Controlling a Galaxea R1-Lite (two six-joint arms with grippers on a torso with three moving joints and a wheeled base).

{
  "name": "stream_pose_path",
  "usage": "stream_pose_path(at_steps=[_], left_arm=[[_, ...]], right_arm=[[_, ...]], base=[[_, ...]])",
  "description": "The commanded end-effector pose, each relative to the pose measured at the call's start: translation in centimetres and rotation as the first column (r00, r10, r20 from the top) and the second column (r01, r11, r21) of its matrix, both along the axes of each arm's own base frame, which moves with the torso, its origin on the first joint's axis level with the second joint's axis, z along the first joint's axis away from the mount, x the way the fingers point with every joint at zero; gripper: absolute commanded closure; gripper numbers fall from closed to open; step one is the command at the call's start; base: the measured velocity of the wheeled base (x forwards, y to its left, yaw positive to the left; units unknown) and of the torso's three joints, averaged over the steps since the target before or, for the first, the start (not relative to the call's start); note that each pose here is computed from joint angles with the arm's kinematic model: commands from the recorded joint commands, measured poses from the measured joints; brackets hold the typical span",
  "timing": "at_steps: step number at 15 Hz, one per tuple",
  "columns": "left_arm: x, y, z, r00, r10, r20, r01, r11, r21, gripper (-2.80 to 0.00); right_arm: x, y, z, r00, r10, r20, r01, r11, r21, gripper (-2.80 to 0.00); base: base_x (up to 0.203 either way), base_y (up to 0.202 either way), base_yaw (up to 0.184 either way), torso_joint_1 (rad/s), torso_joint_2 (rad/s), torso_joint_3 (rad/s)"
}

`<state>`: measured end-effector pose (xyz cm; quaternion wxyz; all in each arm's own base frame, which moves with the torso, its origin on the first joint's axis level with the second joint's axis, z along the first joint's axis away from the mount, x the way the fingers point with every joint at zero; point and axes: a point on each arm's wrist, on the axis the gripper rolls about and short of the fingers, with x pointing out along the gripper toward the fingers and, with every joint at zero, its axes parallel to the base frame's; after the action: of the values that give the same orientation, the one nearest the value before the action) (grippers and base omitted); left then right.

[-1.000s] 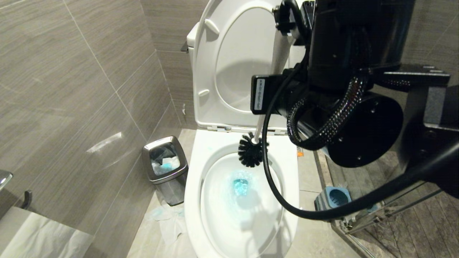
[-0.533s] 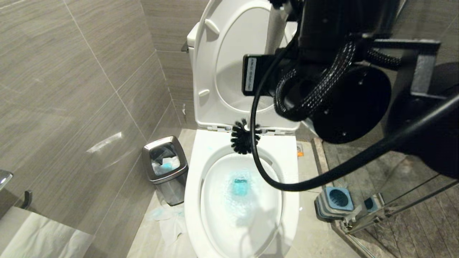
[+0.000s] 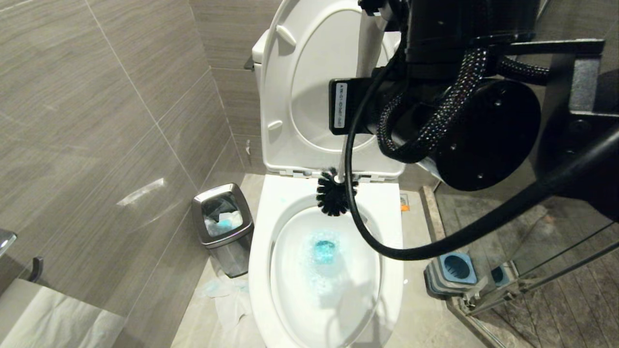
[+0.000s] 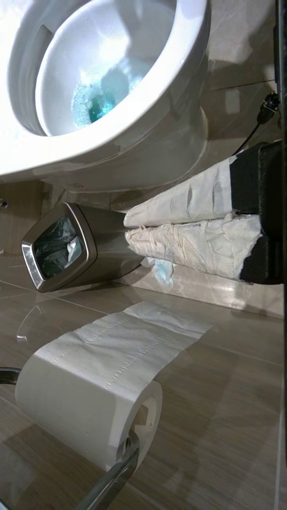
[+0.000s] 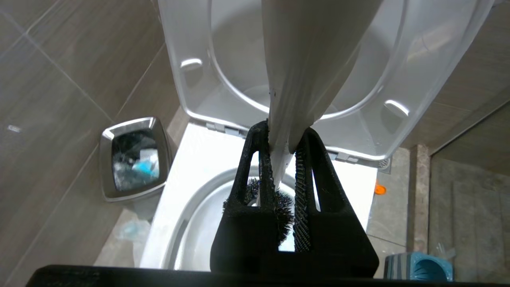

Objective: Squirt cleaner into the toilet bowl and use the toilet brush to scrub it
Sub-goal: Scrub the toilet bowl, then put the toilet brush back

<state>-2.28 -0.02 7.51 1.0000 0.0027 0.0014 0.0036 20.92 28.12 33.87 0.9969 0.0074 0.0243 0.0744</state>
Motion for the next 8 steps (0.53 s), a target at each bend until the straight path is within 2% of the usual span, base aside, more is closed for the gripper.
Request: stream_pose_path(at_steps=[1,4,8], left_arm=[[0.0,0.0,0.0,1.0,0.0,0.0,0.0,1.0,0.001,0.0],[0.0,0.0,0.0,1.0,0.0,-0.002,0.0,1.0,0.001,0.0],[0.0,0.0,0.0,1.0,0.0,-0.002,0.0,1.0,0.001,0.0]], right_arm=[[-0.8,-1.1,1.0,1.0,0.019,-0.005,-0.019,1.0,-0.004,0.0],[-1.1,-2.0,1.4,0.999,0.046,-0.021,-0.047,0.999,-0.016,0.0],[1.5,-4.4,1.3,0.998,-0.049,-0.025,0.049,0.999,-0.015,0.0]], base=[[0.0,0.0,0.0,0.0,0.0,0.0],[0.0,0.0,0.0,0.0,0.0,0.0],[0.0,0.0,0.0,0.0,0.0,0.0]])
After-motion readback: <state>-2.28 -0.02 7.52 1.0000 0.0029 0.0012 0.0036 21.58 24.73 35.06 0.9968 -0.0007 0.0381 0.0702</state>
